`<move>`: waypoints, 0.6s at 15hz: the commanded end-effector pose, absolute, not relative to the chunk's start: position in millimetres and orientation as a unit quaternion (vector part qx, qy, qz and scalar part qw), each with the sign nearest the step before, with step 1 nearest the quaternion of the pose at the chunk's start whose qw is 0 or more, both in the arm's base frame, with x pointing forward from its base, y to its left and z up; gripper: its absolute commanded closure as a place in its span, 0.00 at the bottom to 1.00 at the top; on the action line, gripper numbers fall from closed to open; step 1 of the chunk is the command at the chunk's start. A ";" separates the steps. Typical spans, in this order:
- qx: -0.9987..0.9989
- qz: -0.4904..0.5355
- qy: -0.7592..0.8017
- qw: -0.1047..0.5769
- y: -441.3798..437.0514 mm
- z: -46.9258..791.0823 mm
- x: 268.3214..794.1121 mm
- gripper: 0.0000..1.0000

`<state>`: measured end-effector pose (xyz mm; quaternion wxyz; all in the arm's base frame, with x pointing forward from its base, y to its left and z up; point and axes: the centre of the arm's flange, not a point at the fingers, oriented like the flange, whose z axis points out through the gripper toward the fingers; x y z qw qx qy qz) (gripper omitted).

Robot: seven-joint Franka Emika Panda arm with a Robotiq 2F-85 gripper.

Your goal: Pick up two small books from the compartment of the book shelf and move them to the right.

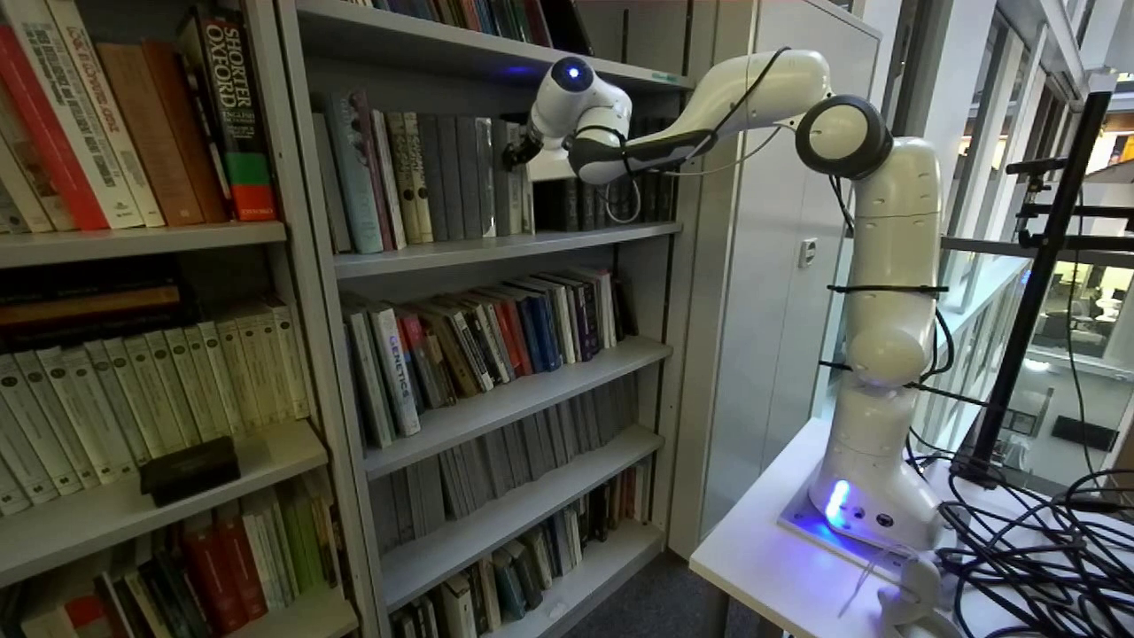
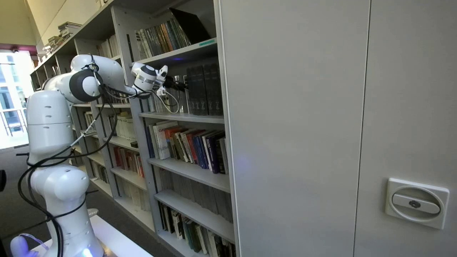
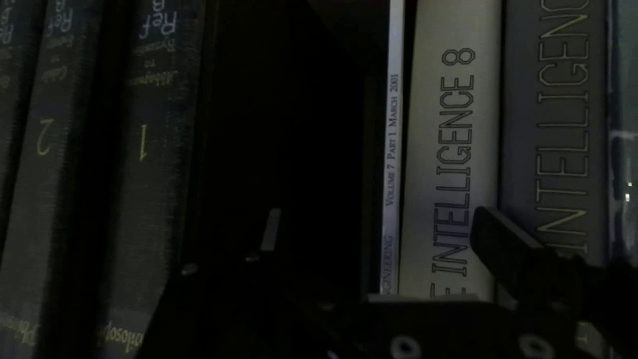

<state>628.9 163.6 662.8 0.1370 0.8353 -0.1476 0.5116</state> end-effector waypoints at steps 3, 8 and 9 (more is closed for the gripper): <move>0.848 0.515 -0.089 0.084 185.8 659.0 591.3 0.00; 0.866 0.497 -0.001 0.048 229.0 671.6 560.8 0.00; 0.871 0.490 0.015 0.043 236.9 675.5 554.7 0.00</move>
